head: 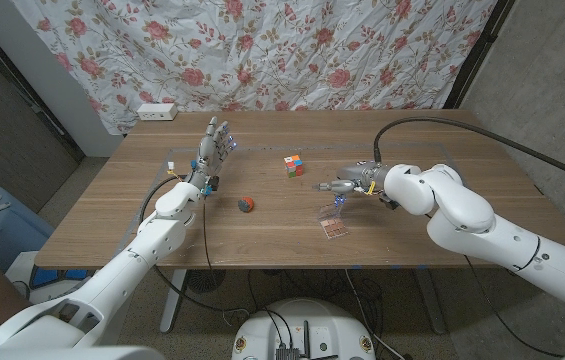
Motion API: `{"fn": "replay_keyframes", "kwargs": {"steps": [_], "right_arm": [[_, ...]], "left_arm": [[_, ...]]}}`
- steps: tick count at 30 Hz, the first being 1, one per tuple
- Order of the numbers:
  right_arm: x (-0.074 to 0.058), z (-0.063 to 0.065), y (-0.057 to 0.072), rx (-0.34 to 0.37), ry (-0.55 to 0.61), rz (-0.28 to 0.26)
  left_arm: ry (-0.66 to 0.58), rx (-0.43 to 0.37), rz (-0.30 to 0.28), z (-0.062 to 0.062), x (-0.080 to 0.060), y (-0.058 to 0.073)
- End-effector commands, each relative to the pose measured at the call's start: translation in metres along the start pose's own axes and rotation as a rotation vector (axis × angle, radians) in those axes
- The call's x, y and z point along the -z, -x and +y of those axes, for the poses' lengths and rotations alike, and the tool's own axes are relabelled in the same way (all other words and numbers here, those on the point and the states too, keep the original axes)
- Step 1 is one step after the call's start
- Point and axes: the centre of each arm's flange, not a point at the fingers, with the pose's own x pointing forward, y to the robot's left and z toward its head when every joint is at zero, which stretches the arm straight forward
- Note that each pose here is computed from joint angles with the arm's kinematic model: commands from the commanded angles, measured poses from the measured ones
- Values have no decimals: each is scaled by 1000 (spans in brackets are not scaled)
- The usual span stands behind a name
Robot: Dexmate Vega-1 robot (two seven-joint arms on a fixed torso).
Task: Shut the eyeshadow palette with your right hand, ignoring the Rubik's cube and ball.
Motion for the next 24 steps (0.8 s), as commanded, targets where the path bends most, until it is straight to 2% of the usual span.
{"fn": "replay_keyframes", "kwargs": {"steps": [1,24], "right_arm": [[-2,8,5,19,-11,7],[-4,23,17,55,-43,27]], "left_arm": [[0,-1,0,0,0,0],[0,-1,0,0,0,0]]}}
